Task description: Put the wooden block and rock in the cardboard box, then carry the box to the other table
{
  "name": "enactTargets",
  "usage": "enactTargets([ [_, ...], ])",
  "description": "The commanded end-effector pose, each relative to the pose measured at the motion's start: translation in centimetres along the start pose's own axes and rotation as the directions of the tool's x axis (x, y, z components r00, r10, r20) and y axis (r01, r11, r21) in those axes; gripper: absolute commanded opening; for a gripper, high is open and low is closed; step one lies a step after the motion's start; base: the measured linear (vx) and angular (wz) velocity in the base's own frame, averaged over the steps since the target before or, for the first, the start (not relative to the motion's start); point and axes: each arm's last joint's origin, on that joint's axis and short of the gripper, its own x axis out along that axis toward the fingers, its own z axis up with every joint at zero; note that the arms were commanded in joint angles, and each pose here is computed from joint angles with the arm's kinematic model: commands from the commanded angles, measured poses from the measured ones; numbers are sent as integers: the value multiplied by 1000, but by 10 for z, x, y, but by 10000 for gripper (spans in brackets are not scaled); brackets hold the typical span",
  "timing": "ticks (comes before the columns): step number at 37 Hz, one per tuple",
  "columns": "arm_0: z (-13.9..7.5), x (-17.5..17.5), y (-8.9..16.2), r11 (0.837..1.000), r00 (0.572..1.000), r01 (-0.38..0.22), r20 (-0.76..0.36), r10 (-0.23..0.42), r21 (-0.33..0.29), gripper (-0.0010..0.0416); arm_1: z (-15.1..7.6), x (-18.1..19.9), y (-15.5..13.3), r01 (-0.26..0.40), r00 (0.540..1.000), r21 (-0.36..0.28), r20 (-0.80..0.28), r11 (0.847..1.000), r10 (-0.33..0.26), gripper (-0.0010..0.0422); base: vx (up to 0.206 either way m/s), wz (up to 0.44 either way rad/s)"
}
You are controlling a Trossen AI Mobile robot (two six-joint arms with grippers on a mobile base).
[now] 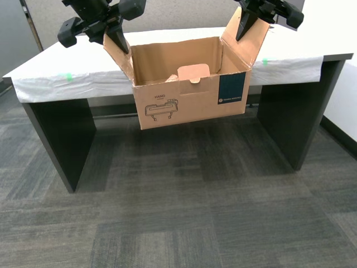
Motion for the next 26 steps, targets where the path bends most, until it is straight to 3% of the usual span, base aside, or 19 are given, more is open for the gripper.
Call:
enactTargets([
  [1,0,-1,1,1000,1000,4,3,-4,-1,0,-1,-1,0,-6,1000,8,-6,1000,6,-1,120,46],
  [8,-3,-1,1,1000,1000,11,-29,-11,9,0,3,-1,-1,6,999,11,32,1000,-6,-1,130,36],
  [26,-7,0,3,999,998,-6,-68,4,-34,-1,6,-1,-2,19,998,-98,56,995,-13,-1,130,8],
])
